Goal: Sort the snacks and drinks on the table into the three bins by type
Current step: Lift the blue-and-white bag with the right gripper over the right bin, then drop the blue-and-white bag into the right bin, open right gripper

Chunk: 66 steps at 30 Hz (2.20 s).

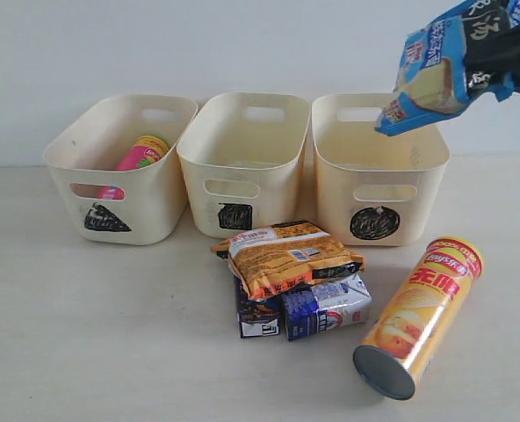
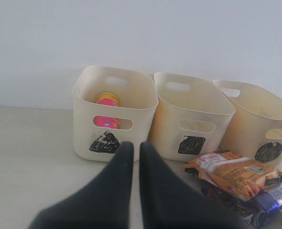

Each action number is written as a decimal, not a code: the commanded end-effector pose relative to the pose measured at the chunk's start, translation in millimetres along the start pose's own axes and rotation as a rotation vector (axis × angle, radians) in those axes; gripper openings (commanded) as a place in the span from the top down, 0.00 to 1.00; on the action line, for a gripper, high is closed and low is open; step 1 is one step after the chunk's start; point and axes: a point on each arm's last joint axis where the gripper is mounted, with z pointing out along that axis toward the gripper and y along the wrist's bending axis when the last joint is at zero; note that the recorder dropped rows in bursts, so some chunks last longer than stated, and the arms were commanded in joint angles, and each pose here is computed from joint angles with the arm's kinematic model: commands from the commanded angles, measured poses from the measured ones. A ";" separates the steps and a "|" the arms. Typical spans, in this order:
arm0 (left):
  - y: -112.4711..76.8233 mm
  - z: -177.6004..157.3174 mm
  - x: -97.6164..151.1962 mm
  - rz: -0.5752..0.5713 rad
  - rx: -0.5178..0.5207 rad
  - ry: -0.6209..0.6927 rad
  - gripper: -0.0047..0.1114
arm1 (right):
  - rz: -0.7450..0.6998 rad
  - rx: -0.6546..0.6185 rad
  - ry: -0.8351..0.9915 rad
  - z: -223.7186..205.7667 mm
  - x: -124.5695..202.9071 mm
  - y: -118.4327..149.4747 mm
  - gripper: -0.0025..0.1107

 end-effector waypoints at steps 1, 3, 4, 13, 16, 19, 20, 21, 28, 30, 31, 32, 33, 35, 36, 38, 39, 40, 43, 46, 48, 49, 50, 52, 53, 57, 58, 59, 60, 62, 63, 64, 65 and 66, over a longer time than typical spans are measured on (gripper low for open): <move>-0.2 0.8 0.6 -0.008 0.002 0.004 0.92 | -0.074 0.075 -0.091 -2.1 -10.8 -6.0 0.98; -0.2 0.8 0.6 -0.008 0.002 0.004 0.92 | -0.076 0.079 -0.081 3.9 -12.8 -9.5 0.98; -0.2 0.8 0.6 -0.008 0.002 0.004 0.92 | -0.071 0.076 -0.064 8.4 -11.9 -11.9 0.98; -0.2 0.8 0.6 -0.008 0.002 0.004 0.92 | -0.092 0.033 0.038 57.9 -16.9 -20.4 0.98; -0.2 0.8 0.6 -0.008 0.002 0.004 0.92 | -0.084 0.037 0.052 74.4 -22.0 -29.0 0.98; -0.2 0.8 0.6 -0.008 0.002 0.004 0.92 | -0.076 0.043 0.062 88.0 -25.3 -37.1 0.98; -0.2 0.8 0.6 -0.008 0.002 0.004 0.92 | -0.076 0.045 0.065 91.6 -26.2 -39.3 0.98; -0.2 0.8 0.6 -0.008 0.002 0.004 0.92 | -0.075 0.049 0.071 95.8 -26.3 -42.4 0.98; -0.2 0.8 0.6 -0.008 0.002 0.004 0.92 | -0.061 0.082 0.125 113.3 -16.7 -62.8 0.94; -0.2 0.8 0.6 -0.008 0.002 0.004 0.92 | -0.057 0.083 0.131 114.7 -15.5 -64.5 0.83; -0.2 0.8 0.6 -0.008 0.002 0.004 0.92 | -0.059 0.083 0.132 115.0 -15.3 -64.9 0.76; -0.2 0.8 0.6 -0.008 0.002 0.004 0.92 | -0.064 0.083 0.133 115.2 -15.1 -65.2 0.69; -0.2 0.8 0.6 -0.008 0.002 0.004 0.92 | -0.067 0.083 0.133 115.2 -15.1 -65.2 0.58; -0.2 0.8 0.6 -0.008 0.002 0.004 0.92 | -0.067 0.088 0.129 115.3 -15.5 -65.6 0.44; -0.2 0.8 0.6 -0.008 0.002 0.004 0.92 | -0.068 0.092 0.126 115.3 -15.8 -66.0 0.38; -0.2 0.8 0.6 -0.008 0.002 0.004 0.92 | -0.068 0.097 0.121 115.3 -16.2 -66.4 0.33; -0.2 0.8 0.6 -0.008 0.002 0.004 0.92 | -0.068 0.099 0.120 115.3 -16.4 -66.6 0.32; -0.2 0.8 0.6 -0.008 0.002 0.004 0.92 | -0.068 0.096 0.122 115.3 -16.2 -66.3 0.32; -0.2 0.8 0.6 -0.008 0.002 0.004 0.92 | -0.066 0.076 0.139 115.2 -14.6 -64.5 0.32; -0.2 0.8 0.6 -0.008 0.002 0.004 0.92 | -0.059 0.046 0.164 115.0 -12.2 -61.8 0.32; -0.2 0.8 0.6 -0.008 0.002 0.004 0.92 | -0.056 0.020 0.182 114.2 -10.8 -58.8 0.32; -0.2 0.8 0.6 -0.008 0.002 0.004 0.92 | -0.060 0.011 0.181 112.3 -11.7 -56.0 0.33; -0.2 0.8 0.6 -0.008 0.002 0.004 0.92 | -0.065 0.003 0.177 109.9 -13.1 -52.7 0.34; -0.2 0.8 0.6 -0.008 0.002 0.004 0.92 | -0.079 -0.005 0.159 104.1 -17.2 -45.5 0.40; -0.2 0.8 0.6 -0.008 0.002 0.004 0.92 | -0.089 -0.011 0.145 99.9 -20.0 -40.6 0.46; -0.2 0.8 0.6 -0.008 0.002 0.004 0.92 | -0.140 -0.037 0.098 81.0 -30.0 -19.3 0.74; -0.2 0.8 0.6 -0.008 0.002 0.004 0.92 | -0.161 -0.048 0.087 74.7 -32.5 -12.4 0.84; -0.2 0.8 0.6 -0.008 0.002 0.004 0.92 | -0.174 -0.055 0.082 70.6 -33.7 -8.0 0.91; -0.2 0.8 0.6 -0.008 0.002 0.004 0.92 | -0.189 -0.065 0.080 66.5 -34.6 -3.5 0.98; -0.2 0.8 0.6 -0.008 0.002 0.004 0.92 | -0.214 -0.096 0.082 57.3 -35.5 7.1 0.98; -0.2 0.8 0.6 -0.008 0.002 0.004 0.92 | -0.226 -0.117 0.091 53.1 -34.9 12.2 0.98; -0.2 0.8 0.6 -0.008 0.002 0.004 0.92 | -0.234 -0.142 0.105 49.6 -33.8 16.9 0.98; -0.2 0.8 0.6 -0.008 0.002 0.004 0.92 | -0.239 -0.165 0.119 46.8 -32.5 20.7 0.98; -0.2 0.8 0.6 -0.008 0.002 0.004 0.92 | -0.244 -0.196 0.144 44.2 -30.1 24.6 0.98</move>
